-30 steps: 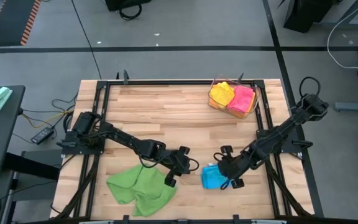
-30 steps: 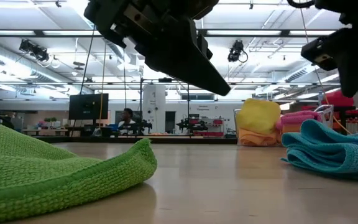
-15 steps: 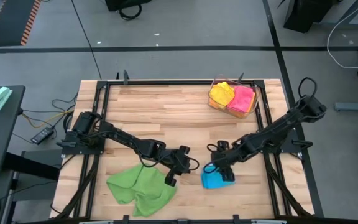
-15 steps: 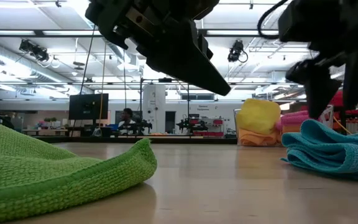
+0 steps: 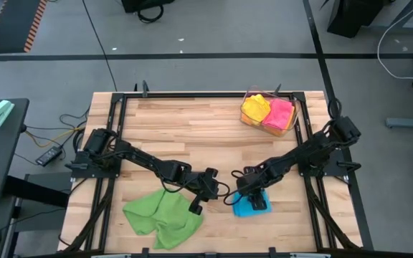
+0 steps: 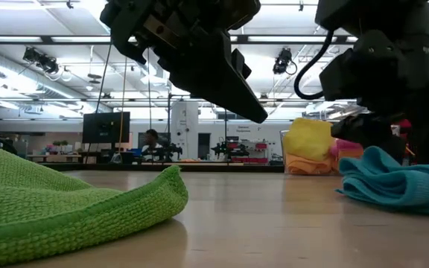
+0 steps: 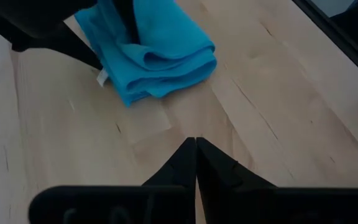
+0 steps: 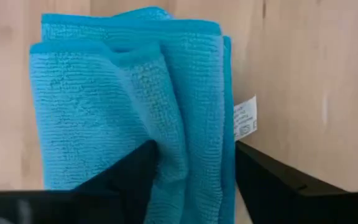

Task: Fold microfiber towels
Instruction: Stack the folded blue microfiber cloth on top of the folded pink microfiber cloth

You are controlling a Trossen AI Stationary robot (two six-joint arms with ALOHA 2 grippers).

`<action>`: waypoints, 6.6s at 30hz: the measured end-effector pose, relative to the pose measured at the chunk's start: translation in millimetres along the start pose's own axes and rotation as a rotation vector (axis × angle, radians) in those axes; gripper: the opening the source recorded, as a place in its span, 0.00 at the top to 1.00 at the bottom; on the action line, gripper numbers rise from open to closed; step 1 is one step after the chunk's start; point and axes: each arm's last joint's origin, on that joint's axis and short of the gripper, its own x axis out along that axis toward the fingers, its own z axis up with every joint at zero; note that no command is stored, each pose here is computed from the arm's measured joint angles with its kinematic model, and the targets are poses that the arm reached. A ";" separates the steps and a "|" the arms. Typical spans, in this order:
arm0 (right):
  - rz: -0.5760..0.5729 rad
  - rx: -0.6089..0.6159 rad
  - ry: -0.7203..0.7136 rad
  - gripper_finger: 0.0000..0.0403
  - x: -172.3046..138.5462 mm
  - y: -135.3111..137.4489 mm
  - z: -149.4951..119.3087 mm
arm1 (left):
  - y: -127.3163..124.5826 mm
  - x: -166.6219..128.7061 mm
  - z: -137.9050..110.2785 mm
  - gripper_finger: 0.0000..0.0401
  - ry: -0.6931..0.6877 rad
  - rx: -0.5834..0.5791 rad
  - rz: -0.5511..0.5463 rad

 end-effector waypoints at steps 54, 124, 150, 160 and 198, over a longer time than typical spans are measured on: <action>0.155 0.544 -0.383 0.97 -157.9 -118.7 -19.4 | 1.9 -0.1 0.4 0.94 -0.004 0.077 0.004; -0.230 1.544 -1.099 0.97 -189.5 -199.7 -189.9 | 28.0 -2.2 -7.4 0.96 0.047 0.264 0.041; -0.168 1.434 -1.358 0.96 -221.9 -152.8 -168.6 | 27.9 -2.1 -7.9 0.95 0.050 0.237 0.041; -0.128 1.408 -1.438 0.96 -189.9 -158.2 -155.5 | 27.8 -2.2 -8.2 0.96 0.054 0.236 0.040; -0.514 1.767 -1.004 0.96 -173.1 -148.3 -184.0 | 26.8 -2.4 -12.5 0.94 0.096 0.182 0.029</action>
